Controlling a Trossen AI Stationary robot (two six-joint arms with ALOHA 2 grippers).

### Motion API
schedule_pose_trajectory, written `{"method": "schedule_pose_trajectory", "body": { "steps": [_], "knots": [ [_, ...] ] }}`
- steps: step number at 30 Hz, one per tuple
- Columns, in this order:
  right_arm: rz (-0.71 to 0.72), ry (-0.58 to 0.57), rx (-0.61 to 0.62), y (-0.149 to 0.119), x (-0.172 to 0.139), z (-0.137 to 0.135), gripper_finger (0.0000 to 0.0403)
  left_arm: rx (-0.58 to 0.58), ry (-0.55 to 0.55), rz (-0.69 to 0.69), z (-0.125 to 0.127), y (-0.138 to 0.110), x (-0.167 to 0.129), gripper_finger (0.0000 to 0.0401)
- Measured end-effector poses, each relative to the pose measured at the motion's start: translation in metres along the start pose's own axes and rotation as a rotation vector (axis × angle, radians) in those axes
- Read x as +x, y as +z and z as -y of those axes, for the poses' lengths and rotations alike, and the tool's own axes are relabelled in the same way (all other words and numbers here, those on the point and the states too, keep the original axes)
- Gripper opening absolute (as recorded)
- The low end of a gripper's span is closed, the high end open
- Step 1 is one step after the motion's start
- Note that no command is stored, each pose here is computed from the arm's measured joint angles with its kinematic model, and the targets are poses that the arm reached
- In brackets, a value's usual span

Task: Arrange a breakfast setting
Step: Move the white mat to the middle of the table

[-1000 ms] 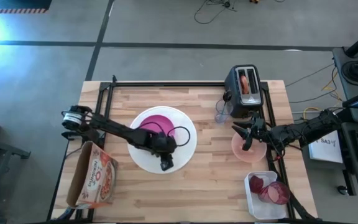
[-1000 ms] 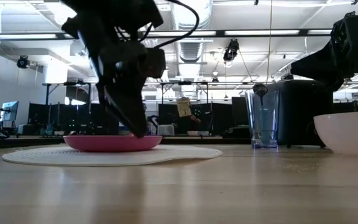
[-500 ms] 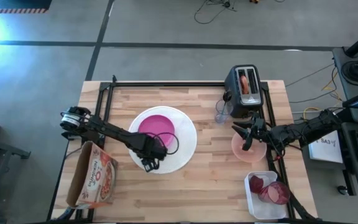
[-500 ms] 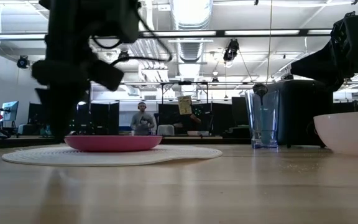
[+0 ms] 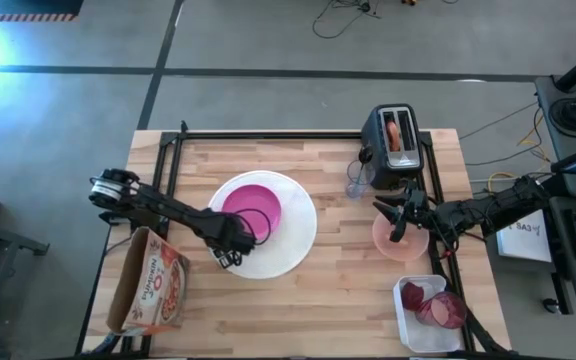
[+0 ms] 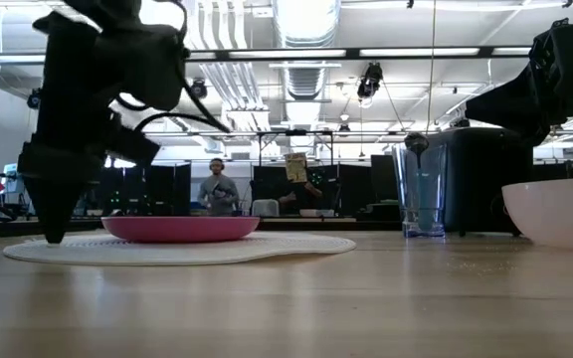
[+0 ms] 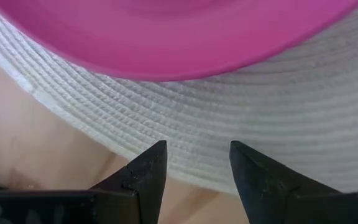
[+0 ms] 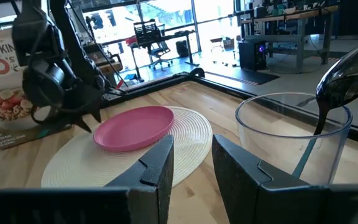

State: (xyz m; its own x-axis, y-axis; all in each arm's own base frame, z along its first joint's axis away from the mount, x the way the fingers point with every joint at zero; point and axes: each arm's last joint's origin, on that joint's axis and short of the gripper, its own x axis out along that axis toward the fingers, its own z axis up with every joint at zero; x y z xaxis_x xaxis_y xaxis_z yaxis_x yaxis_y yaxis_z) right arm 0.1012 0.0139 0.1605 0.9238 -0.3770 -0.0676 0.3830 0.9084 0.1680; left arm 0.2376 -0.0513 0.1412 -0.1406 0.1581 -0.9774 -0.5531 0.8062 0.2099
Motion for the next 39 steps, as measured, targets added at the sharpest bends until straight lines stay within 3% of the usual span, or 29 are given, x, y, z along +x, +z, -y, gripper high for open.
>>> {"method": "schedule_pose_trajectory", "body": {
  "steps": [8,20,24,27,33,39],
  "knots": [
    [0.0,0.0,0.0,0.0,0.0,0.0,0.01,-0.096,-0.196,0.142,0.01,0.007,0.005,0.016],
    [-0.001,0.0,-0.001,0.0,0.0,0.0,0.01,-0.143,-0.478,0.368,0.041,0.038,-0.023,0.016],
    [0.0,0.0,0.0,0.0,0.0,0.0,0.01,-0.065,-0.447,0.37,0.051,0.046,-0.029,0.016],
    [0.0,0.0,0.0,0.0,0.0,0.0,0.01,-0.028,-0.351,0.312,0.052,0.048,-0.033,0.016],
    [0.0,0.0,0.0,0.0,0.0,0.0,0.01,-0.012,-0.101,0.234,0.037,0.04,-0.038,0.016],
    [-0.001,0.0,-0.001,0.0,0.0,0.0,0.01,-0.04,-0.019,0.168,0.023,0.033,-0.024,0.016]
  ]
}}
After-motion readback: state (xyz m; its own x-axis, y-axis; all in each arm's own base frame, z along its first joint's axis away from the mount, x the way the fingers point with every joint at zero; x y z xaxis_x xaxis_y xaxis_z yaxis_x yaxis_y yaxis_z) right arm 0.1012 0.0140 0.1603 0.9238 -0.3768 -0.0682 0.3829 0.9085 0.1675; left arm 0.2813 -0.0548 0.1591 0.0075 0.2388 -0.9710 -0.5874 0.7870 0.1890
